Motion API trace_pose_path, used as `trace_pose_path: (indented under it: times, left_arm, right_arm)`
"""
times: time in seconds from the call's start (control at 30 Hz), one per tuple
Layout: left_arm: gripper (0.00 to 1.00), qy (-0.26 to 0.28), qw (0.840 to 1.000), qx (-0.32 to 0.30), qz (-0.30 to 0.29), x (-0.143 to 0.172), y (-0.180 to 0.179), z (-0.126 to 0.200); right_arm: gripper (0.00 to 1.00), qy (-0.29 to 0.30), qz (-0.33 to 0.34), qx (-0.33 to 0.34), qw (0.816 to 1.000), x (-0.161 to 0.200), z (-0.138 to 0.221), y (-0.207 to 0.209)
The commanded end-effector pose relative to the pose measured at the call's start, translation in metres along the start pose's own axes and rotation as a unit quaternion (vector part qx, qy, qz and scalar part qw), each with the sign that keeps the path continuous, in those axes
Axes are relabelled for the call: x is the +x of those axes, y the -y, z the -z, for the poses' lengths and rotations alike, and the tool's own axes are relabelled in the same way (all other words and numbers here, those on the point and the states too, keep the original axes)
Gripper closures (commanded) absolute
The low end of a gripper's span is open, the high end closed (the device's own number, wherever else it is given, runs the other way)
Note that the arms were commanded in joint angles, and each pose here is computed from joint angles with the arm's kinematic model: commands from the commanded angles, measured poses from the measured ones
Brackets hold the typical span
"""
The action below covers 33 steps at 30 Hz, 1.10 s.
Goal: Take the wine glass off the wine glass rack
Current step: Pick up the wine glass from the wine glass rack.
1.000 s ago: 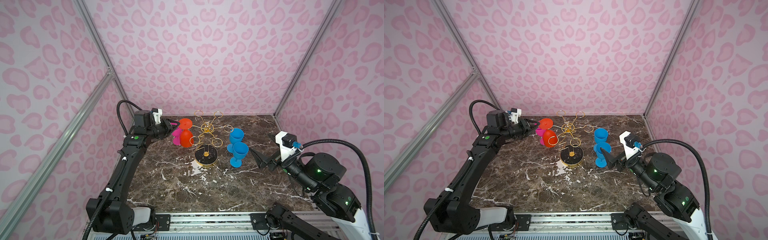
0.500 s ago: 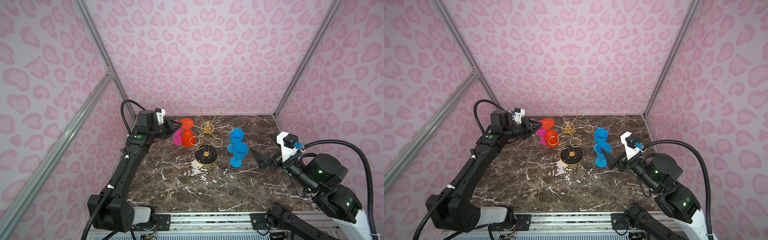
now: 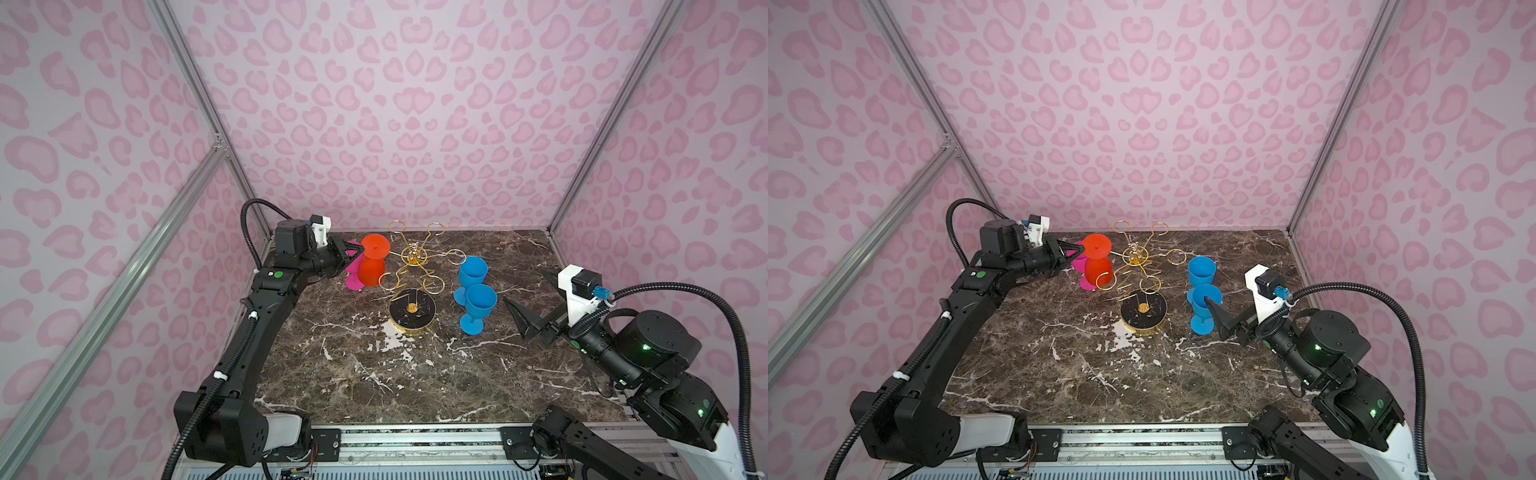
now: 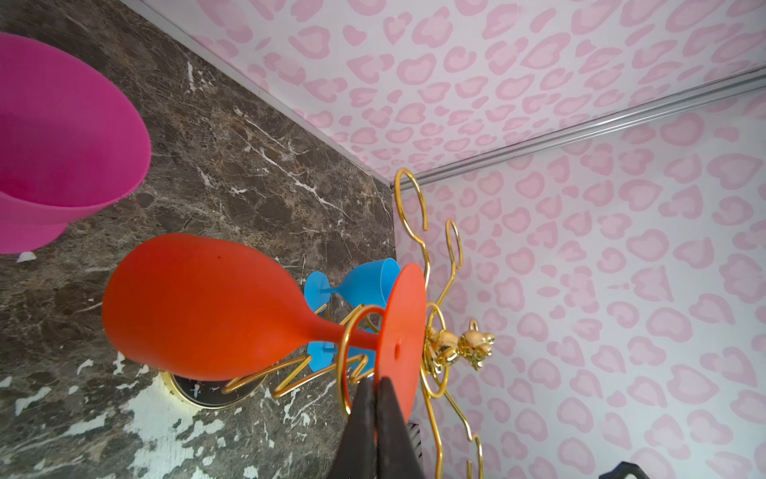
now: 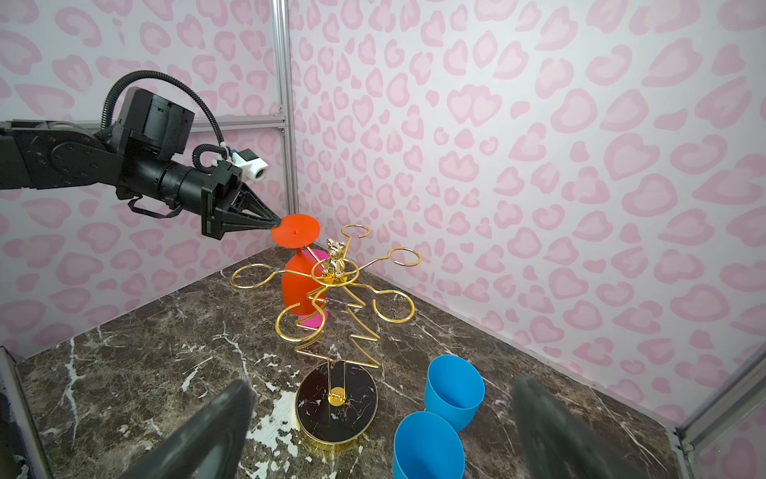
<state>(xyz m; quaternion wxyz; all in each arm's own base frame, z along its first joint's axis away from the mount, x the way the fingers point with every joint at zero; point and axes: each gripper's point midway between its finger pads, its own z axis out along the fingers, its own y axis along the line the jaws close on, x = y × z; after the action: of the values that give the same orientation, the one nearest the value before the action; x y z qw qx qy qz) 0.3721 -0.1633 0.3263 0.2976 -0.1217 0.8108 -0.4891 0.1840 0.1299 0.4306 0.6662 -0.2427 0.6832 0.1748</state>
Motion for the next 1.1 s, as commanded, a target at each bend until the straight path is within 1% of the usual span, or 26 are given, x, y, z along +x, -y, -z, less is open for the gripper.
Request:
trace_pose_path:
  times: [0.0,0.23,0.43,0.7,0.77,0.93,1.07]
  left_arm:
    - [0.96,0.008,1.000,0.002,-0.003,-0.002,0.002,0.001]
    - [0.97,0.015,1.000,0.005,0.000,-0.001,0.006,0.006]
    - [0.96,0.021,1.000,0.011,0.016,0.002,0.006,0.010]
    - [0.97,0.034,0.999,-0.006,0.026,0.005,-0.001,0.017]
    - [0.96,0.040,0.999,-0.002,0.031,0.003,0.000,0.017]
    - [0.96,0.058,0.997,0.031,0.046,-0.001,0.012,0.022]
    - [0.96,0.061,0.996,0.040,0.049,-0.005,0.019,0.022]
  right_arm:
    - [0.00,0.001,-0.006,0.000,1.000,0.002,0.000,0.000]
    - [0.00,0.004,-0.007,0.005,1.000,0.001,0.003,0.002]
    - [0.00,0.004,-0.006,0.005,1.000,0.001,0.004,0.002]
    - [0.01,0.006,-0.008,0.005,1.000,0.001,0.006,0.002]
    - [0.00,0.004,-0.008,0.006,1.000,0.002,0.006,0.002]
    - [0.01,0.005,-0.007,0.008,1.000,0.002,0.007,0.003]
    - [0.00,0.002,-0.009,0.008,1.000,0.003,0.008,0.003]
